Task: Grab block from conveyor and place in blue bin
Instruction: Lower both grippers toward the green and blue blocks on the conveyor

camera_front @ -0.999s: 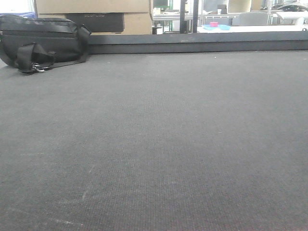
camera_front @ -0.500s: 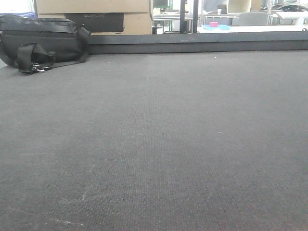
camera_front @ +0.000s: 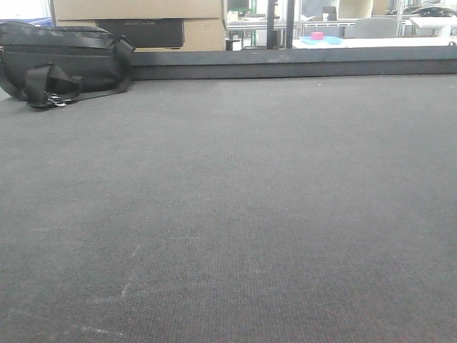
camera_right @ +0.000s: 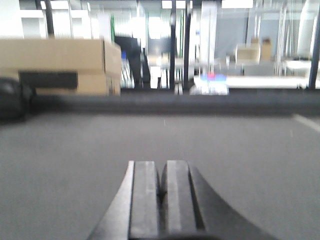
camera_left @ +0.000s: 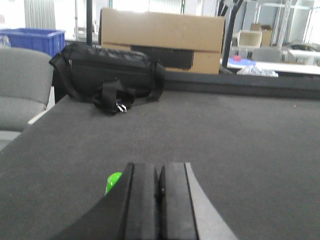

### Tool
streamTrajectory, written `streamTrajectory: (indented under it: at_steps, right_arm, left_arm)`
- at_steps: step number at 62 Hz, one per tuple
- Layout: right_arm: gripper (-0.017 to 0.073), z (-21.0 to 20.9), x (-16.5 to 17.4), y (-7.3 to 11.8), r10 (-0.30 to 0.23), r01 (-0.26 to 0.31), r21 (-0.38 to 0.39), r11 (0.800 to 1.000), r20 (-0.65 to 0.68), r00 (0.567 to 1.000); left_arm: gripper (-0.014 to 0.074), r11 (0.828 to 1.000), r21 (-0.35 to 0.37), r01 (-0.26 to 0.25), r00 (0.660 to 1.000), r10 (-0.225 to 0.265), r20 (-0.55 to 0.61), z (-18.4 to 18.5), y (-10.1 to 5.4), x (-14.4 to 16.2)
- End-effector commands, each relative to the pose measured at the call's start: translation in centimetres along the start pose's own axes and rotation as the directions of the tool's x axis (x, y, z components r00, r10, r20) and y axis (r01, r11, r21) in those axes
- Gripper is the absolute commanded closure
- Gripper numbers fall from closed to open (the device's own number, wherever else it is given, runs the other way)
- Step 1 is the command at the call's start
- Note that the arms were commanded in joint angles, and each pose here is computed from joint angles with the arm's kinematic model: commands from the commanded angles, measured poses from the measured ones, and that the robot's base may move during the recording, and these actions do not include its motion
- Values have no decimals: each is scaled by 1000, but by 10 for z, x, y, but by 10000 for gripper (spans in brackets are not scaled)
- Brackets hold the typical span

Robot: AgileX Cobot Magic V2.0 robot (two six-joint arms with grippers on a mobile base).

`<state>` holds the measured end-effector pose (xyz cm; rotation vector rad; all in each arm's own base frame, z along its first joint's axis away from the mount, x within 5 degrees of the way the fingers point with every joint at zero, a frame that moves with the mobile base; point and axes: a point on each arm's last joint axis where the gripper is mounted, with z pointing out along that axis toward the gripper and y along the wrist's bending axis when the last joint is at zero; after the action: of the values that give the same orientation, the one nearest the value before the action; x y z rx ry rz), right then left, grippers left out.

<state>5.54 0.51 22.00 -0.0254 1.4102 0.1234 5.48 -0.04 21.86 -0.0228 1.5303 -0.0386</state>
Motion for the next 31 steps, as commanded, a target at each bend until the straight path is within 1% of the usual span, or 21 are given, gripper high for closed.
streamTrajectory:
  at_steps: [1,5,6,9,13,22,26,31]
  right_arm:
    - [721,-1,-10,-1,52,-52,5,999,82,995]
    - [721,-2,-28,1,127,-128,-2,992,86,988]
    - [721,-2,-34,1,132,-132,-6,991,76,988]
    - [721,-4,-46,3,132,-131,-14,991,51,990]
    - [721,-9,-63,6,124,-123,-26,992,2,992]
    - [721,-6,-92,10,113,-118,-32,992,-133,985]
    - [721,0,-101,12,109,-118,-30,993,-224,968]
    - [721,15,-107,14,103,-118,-20,993,-362,926]
  left_arm:
    - [705,1000,-1,4,1000,-4,9,-5,-1,-21]
    - [705,1000,-4,2,1000,-2,10,-10,-1,-39]
    - [705,1000,-6,-1,1000,1,11,-12,-1,-45]
    - [705,1000,-11,-10,1000,10,14,-17,-1,-57]
    - [705,1000,-15,-11,1000,11,-15,-19,-2,-75]
    - [705,1000,-26,-11,990,7,-139,-14,-2,-108]
    - [705,1000,-28,-14,983,8,-185,-4,-3,-120]
    - [705,999,-33,-16,964,6,-265,12,-3,-132]
